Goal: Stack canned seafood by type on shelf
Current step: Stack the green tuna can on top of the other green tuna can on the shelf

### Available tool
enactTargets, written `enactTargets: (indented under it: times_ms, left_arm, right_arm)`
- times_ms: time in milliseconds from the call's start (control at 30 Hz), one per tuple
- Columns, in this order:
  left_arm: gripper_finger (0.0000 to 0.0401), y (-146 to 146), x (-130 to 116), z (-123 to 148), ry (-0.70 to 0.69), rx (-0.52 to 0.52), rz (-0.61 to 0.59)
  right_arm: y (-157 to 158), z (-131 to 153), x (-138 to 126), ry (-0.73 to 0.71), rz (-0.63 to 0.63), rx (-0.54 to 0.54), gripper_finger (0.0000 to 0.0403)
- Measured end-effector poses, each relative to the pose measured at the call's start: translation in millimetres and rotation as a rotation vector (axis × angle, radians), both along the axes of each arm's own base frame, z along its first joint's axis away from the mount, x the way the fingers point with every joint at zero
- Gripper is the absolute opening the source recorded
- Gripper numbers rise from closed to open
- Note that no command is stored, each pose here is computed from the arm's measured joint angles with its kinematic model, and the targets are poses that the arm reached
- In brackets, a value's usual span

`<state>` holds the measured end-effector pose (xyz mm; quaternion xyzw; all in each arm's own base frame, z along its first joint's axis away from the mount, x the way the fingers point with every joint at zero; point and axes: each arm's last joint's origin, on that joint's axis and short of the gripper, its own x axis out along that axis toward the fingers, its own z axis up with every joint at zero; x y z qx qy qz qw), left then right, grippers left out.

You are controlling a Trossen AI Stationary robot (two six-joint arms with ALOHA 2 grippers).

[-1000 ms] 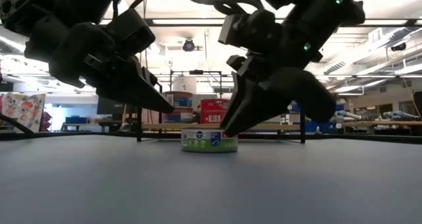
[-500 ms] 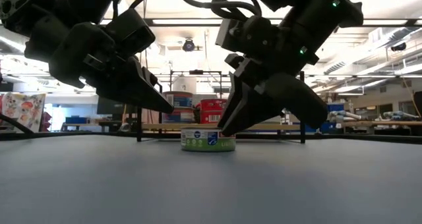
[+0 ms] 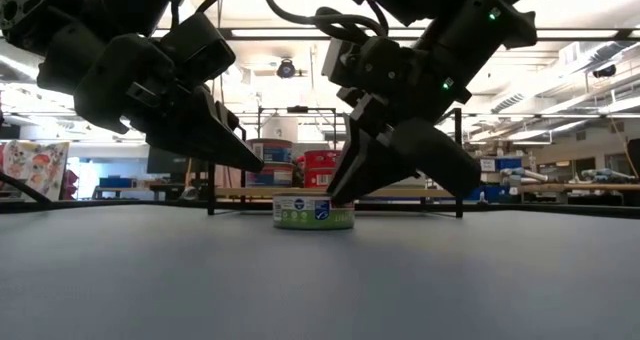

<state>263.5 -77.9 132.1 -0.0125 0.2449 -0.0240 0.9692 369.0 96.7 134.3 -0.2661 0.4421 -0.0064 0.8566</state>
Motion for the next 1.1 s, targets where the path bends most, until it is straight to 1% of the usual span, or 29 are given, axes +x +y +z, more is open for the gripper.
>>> enactTargets:
  times_ms: [200, 233, 433, 533, 667, 833, 867, 933, 1000, 1100]
  left_arm:
    - [0.0001, 0.0, 0.0, 0.0, -0.001, 0.000, 0.000]
    - [0.0001, 0.0, 0.1, 0.1, -0.002, 0.000, 0.000]
    - [0.0001, 1.0, -0.5, 8.6, -0.039, 0.001, 0.023]
    - [0.0001, 2.1, -2.1, 15.3, -0.059, 0.001, 0.036]
    - [0.0001, 3.1, -4.9, 21.8, -0.065, 0.008, 0.036]
    - [0.0001, 3.4, -5.2, 22.6, -0.068, 0.024, 0.036]
    - [0.0001, 3.4, -5.2, 22.6, -0.068, 0.024, 0.037]
    - [0.0001, 3.4, -5.3, 22.4, -0.065, 0.024, 0.037]
    - [0.0001, 3.4, -5.3, 22.4, -0.065, 0.022, 0.038]
    - [0.0001, 3.5, -5.5, 22.8, -0.065, 0.007, 0.046]
  right_arm:
    - [-1.1, 0.3, 0.7, 0.003, 0.008, 0.004, 0.0014]
    - [-0.9, 0.4, 0.8, 0.003, 0.011, 0.008, 0.0009]
    - [-0.9, 4.1, -0.3, -0.002, 0.005, 0.037, 0.0005]
    - [-1.4, 9.5, -2.5, -0.008, -0.009, 0.080, 0.0004]
    - [-3.2, 25.6, -3.5, -0.058, -0.039, 0.187, 0.0002]
    - [-11.8, 48.6, -5.2, -0.131, -0.126, 0.350, 0.0001]
    - [-15.1, 52.9, -5.4, -0.148, -0.165, 0.399, 0.0001]
    - [-23.6, 59.8, -4.9, -0.170, -0.255, 0.531, 0.0001]
    - [-33.8, 62.6, -3.7, -0.167, -0.319, 0.648, 0.0001]
    - [-47.7, 62.1, -2.0, -0.138, -0.389, 0.774, 0.0001]
